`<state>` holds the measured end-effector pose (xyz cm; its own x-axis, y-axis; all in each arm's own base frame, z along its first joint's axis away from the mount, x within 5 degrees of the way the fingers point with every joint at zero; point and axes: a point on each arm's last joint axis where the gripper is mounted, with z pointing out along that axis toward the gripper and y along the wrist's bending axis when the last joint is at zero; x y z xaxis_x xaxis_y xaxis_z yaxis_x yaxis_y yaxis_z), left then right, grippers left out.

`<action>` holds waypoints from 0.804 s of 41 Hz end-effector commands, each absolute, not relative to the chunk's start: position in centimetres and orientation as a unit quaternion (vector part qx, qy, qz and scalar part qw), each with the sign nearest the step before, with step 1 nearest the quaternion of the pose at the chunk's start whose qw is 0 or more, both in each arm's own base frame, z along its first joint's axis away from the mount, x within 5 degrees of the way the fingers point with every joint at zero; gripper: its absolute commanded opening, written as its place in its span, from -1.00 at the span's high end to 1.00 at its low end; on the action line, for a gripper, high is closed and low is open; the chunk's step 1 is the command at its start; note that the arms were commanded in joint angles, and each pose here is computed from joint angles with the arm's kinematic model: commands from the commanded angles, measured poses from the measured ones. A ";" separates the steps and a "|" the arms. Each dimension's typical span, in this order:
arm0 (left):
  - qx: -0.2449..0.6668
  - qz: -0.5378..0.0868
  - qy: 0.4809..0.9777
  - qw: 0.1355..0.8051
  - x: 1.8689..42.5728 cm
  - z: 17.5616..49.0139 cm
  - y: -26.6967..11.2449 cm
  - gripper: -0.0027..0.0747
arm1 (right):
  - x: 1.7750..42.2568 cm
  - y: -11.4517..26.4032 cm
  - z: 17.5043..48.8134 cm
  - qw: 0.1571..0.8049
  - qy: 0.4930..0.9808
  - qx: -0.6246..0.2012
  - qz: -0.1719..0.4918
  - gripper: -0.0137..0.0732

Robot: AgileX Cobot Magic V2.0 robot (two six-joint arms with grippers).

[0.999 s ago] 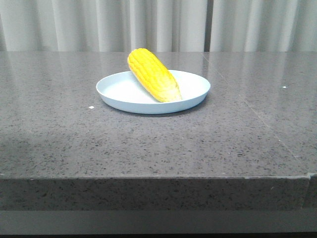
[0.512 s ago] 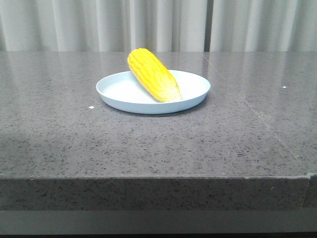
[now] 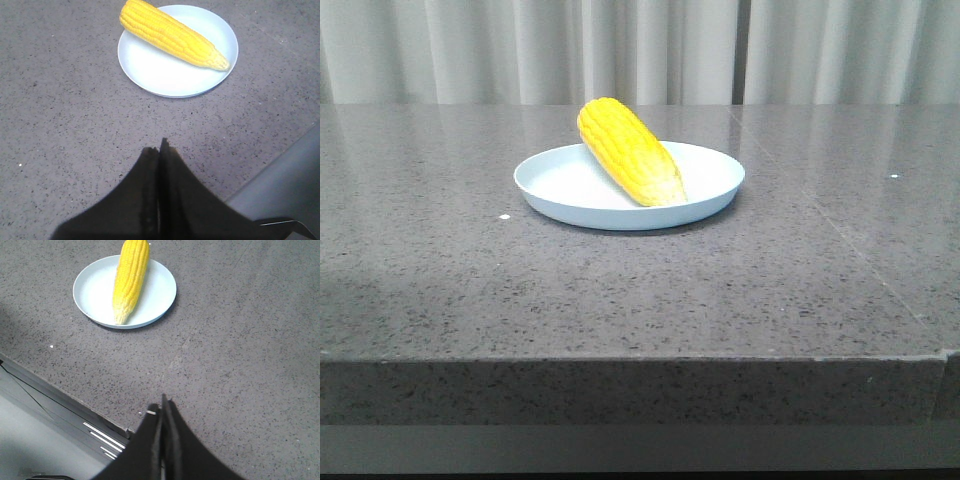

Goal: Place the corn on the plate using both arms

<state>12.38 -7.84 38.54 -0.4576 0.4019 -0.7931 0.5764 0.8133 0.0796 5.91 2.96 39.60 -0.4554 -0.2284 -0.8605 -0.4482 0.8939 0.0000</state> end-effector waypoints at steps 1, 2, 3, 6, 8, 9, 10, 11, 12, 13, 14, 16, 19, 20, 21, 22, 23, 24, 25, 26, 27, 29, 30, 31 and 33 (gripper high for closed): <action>0.256 -0.100 0.827 0.490 12.1 39.5 -6.7 0.98 | 6.1 3.0 40.6 0.513 0.827 -0.194 0.121 0.84; 0.248 -0.097 0.826 0.496 12.1 39.2 -6.4 0.98 | 6.1 3.0 40.6 0.513 0.827 -0.194 0.121 0.84; 0.235 -0.092 0.824 0.508 12.0 38.8 -6.0 0.98 | 6.1 3.0 40.6 0.513 0.827 -0.194 0.121 0.84; 0.198 -0.084 0.810 0.545 11.4 37.7 -4.8 0.98 | 6.1 3.0 40.6 0.513 0.827 -0.194 0.121 0.84; 0.178 -0.080 0.800 0.567 11.1 36.6 -4.2 0.98 | 6.1 3.0 40.6 0.513 0.827 -0.194 0.121 0.84; 0.166 -0.075 0.793 0.581 10.7 36.2 -3.7 0.98 | 6.1 3.0 40.6 0.513 0.827 -0.194 0.121 0.84; 0.157 -0.074 0.788 0.590 10.5 35.4 -3.5 0.98 | 6.1 3.0 40.6 0.513 0.827 -0.194 0.121 0.84; 0.146 -0.070 0.782 0.603 10.0 34.9 -3.1 0.98 | 6.1 3.0 40.6 0.513 0.827 -0.194 0.121 0.84; 0.141 -0.067 0.777 0.610 9.7 34.3 -2.9 0.98 | 6.1 3.0 40.6 0.513 0.827 -0.194 0.121 0.84; 0.132 -0.061 0.774 0.616 9.5 33.3 -2.6 0.98 | 6.1 3.0 40.6 0.513 0.827 -0.194 0.121 0.84; 0.122 -0.056 0.768 0.626 9.0 32.8 -2.3 0.98 | 6.1 3.0 40.6 0.513 0.827 -0.194 0.121 0.84; 0.107 -0.045 0.761 0.639 8.4 30.9 -1.8 0.98 | 6.1 3.0 40.6 0.513 0.827 -0.194 0.121 0.84; 0.087 -0.030 0.748 0.657 7.2 28.8 -1.2 0.98 | 6.1 3.0 40.6 0.513 0.827 -0.194 0.121 0.84; 0.082 -0.026 0.749 0.658 7.1 28.1 -1.1 0.98 | 6.1 3.0 40.6 0.513 0.827 -0.194 0.121 0.84; 0.075 -0.021 0.745 0.663 6.8 27.3 -0.9 0.98 | 6.1 3.0 40.6 0.513 0.827 -0.194 0.121 0.84; 0.070 -0.016 0.741 0.668 6.5 26.6 -0.8 0.98 | 6.1 3.0 40.6 0.513 0.827 -0.194 0.121 0.84; 0.065 -0.012 0.736 0.673 6.2 25.9 -0.7 0.98 | 6.1 3.0 40.6 0.513 0.827 -0.194 0.121 0.84; 0.061 -0.010 0.733 0.677 6.1 25.4 -0.6 0.98 | 6.1 3.0 40.6 0.513 0.827 -0.194 0.121 0.84; 0.057 -0.006 0.728 0.683 5.9 24.8 -0.5 0.98 | 6.1 3.0 40.6 0.513 0.827 -0.194 0.121 0.84; 0.054 -0.004 0.723 0.689 5.7 24.4 -0.5 0.98 | 6.1 3.0 40.6 0.513 0.827 -0.194 0.121 0.84; 0.052 -0.002 0.719 0.693 5.7 23.9 -0.4 0.98 | 6.1 3.0 40.6 0.513 0.827 -0.194 0.121 0.84; 0.049 0.001 0.711 0.701 5.6 23.2 -0.4 0.98 | 6.1 3.0 40.6 0.513 0.827 -0.194 0.121 0.84; 0.047 0.002 0.707 0.706 5.6 22.9 -0.4 0.98 | 6.1 3.0 40.6 0.513 0.827 -0.194 0.121 0.84; 0.046 0.002 0.704 0.708 5.6 22.6 -0.4 0.98 | 6.1 3.0 40.6 0.513 0.827 -0.194 0.121 0.84; 0.046 0.003 0.697 0.716 5.6 22.2 -0.3 0.98 | 6.1 3.0 40.6 0.513 0.827 -0.194 0.121 0.84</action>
<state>5.55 -0.37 21.02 -0.1174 0.0873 -0.9892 0.0757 0.9940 0.0787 5.91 2.96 39.58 -0.4567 -0.2290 -0.8597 -0.4482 0.8939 0.0000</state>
